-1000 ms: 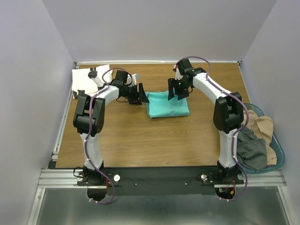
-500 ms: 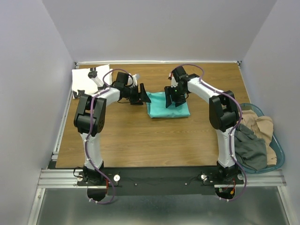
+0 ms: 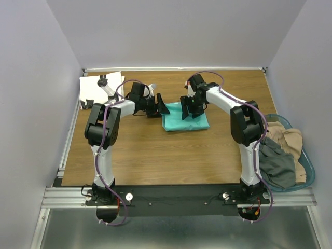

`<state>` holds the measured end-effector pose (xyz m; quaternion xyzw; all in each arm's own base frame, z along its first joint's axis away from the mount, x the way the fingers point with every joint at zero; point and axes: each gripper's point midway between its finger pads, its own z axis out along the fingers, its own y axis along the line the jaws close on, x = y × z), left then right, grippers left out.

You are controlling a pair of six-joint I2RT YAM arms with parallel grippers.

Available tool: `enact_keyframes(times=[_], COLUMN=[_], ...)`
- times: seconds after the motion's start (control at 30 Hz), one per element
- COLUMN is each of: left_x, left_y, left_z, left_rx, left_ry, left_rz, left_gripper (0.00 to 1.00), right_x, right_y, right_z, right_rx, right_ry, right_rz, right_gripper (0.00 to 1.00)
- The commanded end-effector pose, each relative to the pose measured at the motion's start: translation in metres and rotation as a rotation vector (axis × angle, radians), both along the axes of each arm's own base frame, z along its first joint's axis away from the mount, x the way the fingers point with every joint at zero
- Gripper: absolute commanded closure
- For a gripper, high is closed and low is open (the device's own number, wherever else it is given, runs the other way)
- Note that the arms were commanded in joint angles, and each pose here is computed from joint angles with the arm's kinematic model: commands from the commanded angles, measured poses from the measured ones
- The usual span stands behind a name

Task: Fold and stack the t-shirts
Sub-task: Neatly place the folded tshirt to the corner

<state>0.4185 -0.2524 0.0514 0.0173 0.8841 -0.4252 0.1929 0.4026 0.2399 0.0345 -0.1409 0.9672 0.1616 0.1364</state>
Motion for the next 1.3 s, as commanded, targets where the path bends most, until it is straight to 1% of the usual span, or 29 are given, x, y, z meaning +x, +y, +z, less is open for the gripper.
enact_keyframes(times=[0.0, 0.13, 0.2, 0.37, 0.4, 0.43, 0.5, 0.53, 0.6, 0.63, 0.7, 0.73, 0.83, 0.93, 1.0, 1.13, 1.27], left_x=[-0.018, -0.026, -0.029, -0.034, -0.036, -0.034, -0.036, -0.037, -0.037, -0.036, -0.035, -0.030, -0.018, -0.007, -0.003, 0.006, 0.012], left_y=[0.000, 0.000, 0.003, -0.001, -0.002, -0.003, -0.002, 0.000, 0.002, 0.003, 0.006, 0.007, 0.009, 0.006, 0.004, 0.000, 0.003], left_z=[-0.035, -0.045, -0.049, -0.052, -0.054, -0.054, -0.056, -0.058, -0.058, -0.058, -0.056, -0.052, -0.036, -0.024, -0.023, -0.011, 0.005], left_rx=[0.049, 0.073, 0.092, 0.102, 0.108, 0.114, 0.128, 0.138, 0.152, 0.167, 0.186, 0.198, 0.207, 0.186, 0.178, 0.150, 0.128], left_ry=[0.102, 0.137, 0.154, 0.166, 0.172, 0.169, 0.177, 0.182, 0.181, 0.168, 0.157, 0.135, 0.079, 0.050, 0.047, 0.020, -0.012], left_rz=[0.032, 0.044, 0.053, 0.046, 0.040, 0.041, 0.040, 0.047, 0.047, 0.041, 0.035, 0.040, 0.052, 0.056, 0.050, 0.040, 0.032], left_gripper=[0.23, 0.24, 0.26, 0.35, 0.39, 0.49, 0.62, 0.75, 0.83, 0.91, 0.95, 0.99, 1.00, 1.00, 1.00, 1.00, 1.00], right_x=[-0.013, -0.016, -0.017, -0.020, -0.020, -0.021, -0.020, -0.020, -0.020, -0.020, -0.021, -0.020, -0.025, -0.033, -0.039, -0.052, -0.051], right_y=[0.005, 0.007, 0.006, 0.007, 0.008, 0.008, 0.009, 0.009, 0.008, 0.007, 0.003, 0.002, -0.003, -0.008, -0.010, -0.023, -0.027], right_z=[-0.020, -0.020, -0.019, -0.019, -0.019, -0.019, -0.017, -0.016, -0.012, -0.011, -0.009, -0.002, 0.005, 0.008, 0.009, -0.002, 0.008], right_rx=[-0.010, -0.012, -0.013, -0.015, -0.015, -0.015, -0.014, -0.014, -0.014, -0.017, -0.031, -0.031, -0.043, -0.043, -0.043, -0.090, -0.096], right_ry=[0.044, 0.045, 0.045, 0.045, 0.044, 0.046, 0.039, 0.038, 0.030, 0.028, 0.019, 0.004, -0.010, -0.004, -0.001, 0.023, -0.005], right_rz=[0.034, 0.038, 0.038, 0.039, 0.039, 0.039, 0.037, 0.035, 0.031, 0.028, 0.018, 0.016, 0.006, 0.001, -0.002, -0.012, -0.029], right_gripper=[0.30, 0.29, 0.29, 0.29, 0.29, 0.29, 0.29, 0.29, 0.28, 0.26, 0.25, 0.24, 0.23, 0.22, 0.22, 0.22, 0.22])
